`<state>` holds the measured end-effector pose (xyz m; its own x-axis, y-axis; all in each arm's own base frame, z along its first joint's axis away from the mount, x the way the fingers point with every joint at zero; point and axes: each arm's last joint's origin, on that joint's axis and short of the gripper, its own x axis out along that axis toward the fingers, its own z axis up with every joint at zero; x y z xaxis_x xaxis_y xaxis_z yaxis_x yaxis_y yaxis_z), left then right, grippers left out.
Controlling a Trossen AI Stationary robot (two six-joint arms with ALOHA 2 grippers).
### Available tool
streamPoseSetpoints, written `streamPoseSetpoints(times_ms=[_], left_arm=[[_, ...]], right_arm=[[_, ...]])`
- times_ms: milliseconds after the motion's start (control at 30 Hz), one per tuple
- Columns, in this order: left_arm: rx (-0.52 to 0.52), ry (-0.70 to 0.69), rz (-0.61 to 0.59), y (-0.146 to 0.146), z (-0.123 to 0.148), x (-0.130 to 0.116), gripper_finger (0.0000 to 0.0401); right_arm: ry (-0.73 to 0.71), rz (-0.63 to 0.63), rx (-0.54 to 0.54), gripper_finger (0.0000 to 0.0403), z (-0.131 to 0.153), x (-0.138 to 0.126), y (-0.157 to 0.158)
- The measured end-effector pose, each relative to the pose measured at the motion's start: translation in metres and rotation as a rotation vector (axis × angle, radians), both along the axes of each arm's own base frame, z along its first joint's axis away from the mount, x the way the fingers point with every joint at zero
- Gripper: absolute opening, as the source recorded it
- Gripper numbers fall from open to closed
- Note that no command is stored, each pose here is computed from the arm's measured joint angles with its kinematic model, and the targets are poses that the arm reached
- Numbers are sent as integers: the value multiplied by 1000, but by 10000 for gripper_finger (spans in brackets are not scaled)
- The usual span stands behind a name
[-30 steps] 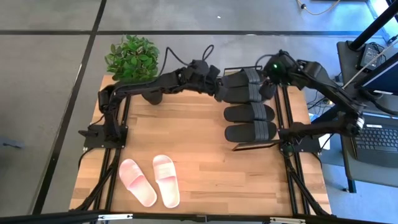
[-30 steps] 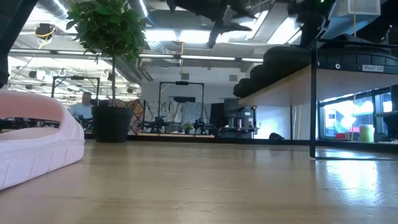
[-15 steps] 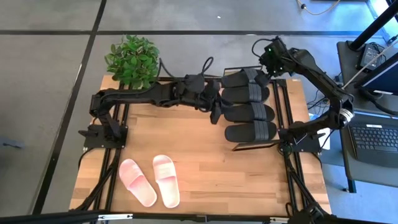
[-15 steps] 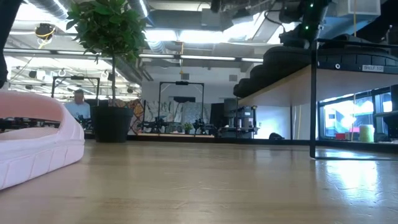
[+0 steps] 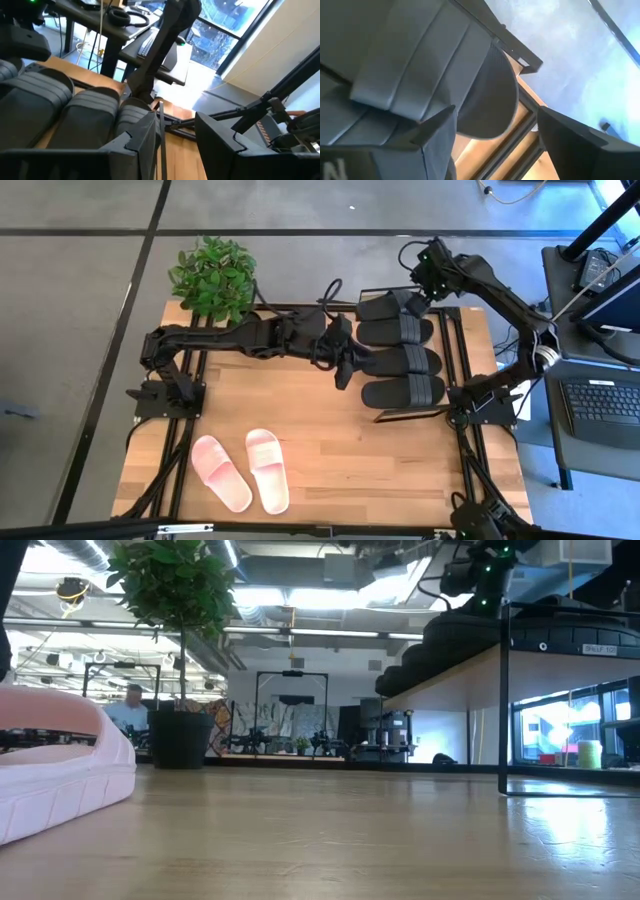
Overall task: Pick and place slides into the shelf
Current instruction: Put the black slide on the shelf
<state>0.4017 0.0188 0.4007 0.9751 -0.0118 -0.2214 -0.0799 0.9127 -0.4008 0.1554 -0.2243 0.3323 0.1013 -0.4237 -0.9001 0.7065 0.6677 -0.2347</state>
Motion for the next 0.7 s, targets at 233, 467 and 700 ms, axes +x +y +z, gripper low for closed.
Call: streamPoseSetpoints(times_ms=[233,467,700], left_arm=[[0,6,1,0,-1,0,128],[-1,11,1,0,-1,0,128],[-1,11,1,0,-1,0,128]], right_arm=[[57,-29,-30,275,-3,0,-5],[71,-30,-12,275,-4,-1,-4],[91,-29,18,275,-6,-3,-2]])
